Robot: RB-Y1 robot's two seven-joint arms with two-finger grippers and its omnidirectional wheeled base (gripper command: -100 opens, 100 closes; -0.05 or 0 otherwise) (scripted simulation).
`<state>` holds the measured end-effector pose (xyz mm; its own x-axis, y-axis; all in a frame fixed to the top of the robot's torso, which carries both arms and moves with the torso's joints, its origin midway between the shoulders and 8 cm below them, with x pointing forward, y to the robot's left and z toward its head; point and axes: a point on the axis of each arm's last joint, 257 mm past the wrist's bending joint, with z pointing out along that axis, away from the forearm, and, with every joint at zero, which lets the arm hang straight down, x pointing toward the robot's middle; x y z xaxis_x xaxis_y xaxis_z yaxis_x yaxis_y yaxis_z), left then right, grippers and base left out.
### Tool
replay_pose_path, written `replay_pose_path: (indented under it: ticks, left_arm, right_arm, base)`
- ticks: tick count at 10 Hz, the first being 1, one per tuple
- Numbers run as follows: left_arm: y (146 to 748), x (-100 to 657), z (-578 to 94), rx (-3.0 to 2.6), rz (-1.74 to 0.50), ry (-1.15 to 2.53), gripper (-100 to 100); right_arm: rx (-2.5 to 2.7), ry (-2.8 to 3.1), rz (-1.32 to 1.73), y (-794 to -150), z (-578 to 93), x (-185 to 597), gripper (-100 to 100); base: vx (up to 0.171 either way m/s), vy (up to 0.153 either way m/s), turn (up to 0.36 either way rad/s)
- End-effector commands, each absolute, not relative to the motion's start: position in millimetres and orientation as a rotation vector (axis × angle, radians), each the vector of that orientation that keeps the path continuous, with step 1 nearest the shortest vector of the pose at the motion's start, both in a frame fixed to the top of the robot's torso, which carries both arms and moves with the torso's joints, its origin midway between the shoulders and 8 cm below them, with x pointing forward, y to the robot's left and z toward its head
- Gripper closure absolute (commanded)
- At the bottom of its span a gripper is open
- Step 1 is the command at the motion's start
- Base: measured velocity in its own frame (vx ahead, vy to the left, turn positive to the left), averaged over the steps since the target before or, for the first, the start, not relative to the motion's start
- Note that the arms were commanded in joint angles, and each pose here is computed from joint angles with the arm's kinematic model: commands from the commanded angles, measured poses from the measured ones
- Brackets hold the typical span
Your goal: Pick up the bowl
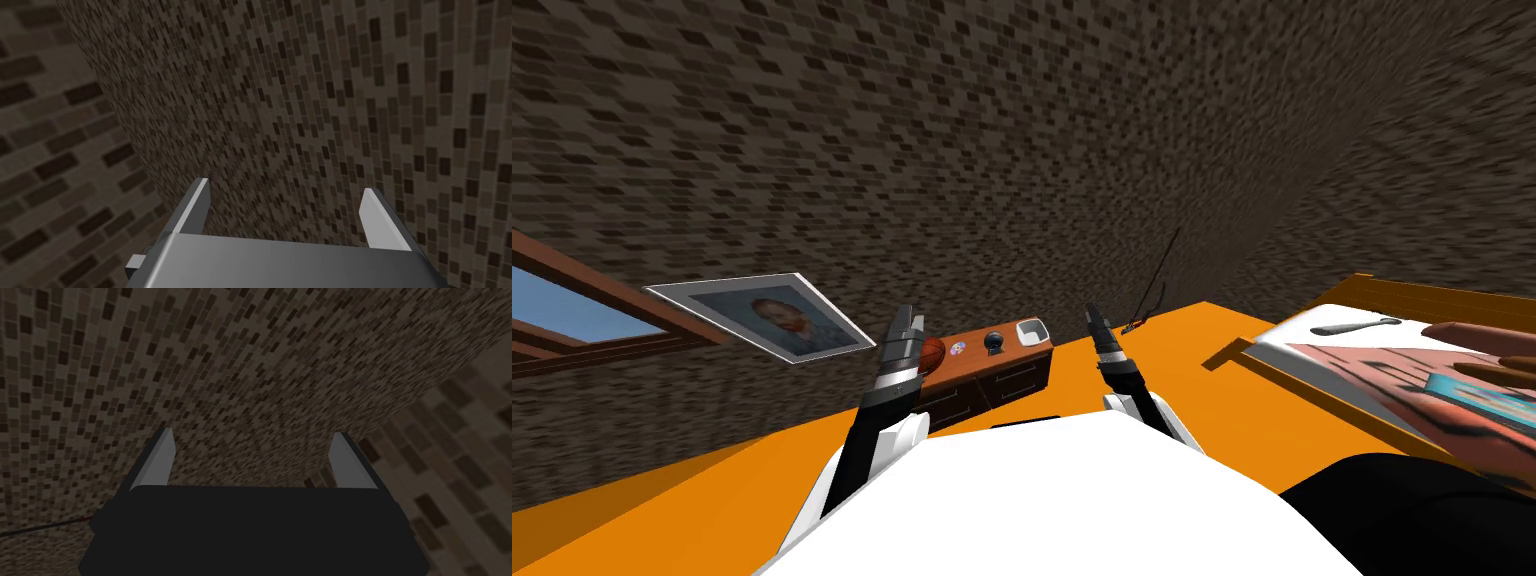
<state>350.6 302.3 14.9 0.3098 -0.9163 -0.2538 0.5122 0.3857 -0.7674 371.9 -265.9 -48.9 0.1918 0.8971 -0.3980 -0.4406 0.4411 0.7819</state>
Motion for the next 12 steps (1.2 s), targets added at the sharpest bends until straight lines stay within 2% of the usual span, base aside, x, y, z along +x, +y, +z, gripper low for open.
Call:
replay_pose_path:
  ticks: [1, 4, 12]
  left_arm:
    - [302, 351, 15, -0.631, -1.031, 0.761, 0]
    - [302, 351, 15, -0.631, -1.031, 0.761, 0]
    - [302, 351, 15, -0.631, -1.030, 0.761, 0]
  right_arm:
    - [0.543, 1.057, 0.931, -277, -74, 372, -100]
    - [0.474, 1.245, 0.750, -301, -132, 369, -100]
    - [0.325, 1.574, 0.397, -362, -235, 341, -100]
  base:
    - [-0.056, 0.064, 0.328]
    - [-0.051, 0.090, 0.315]
    - [-0.020, 0.056, 0.251]
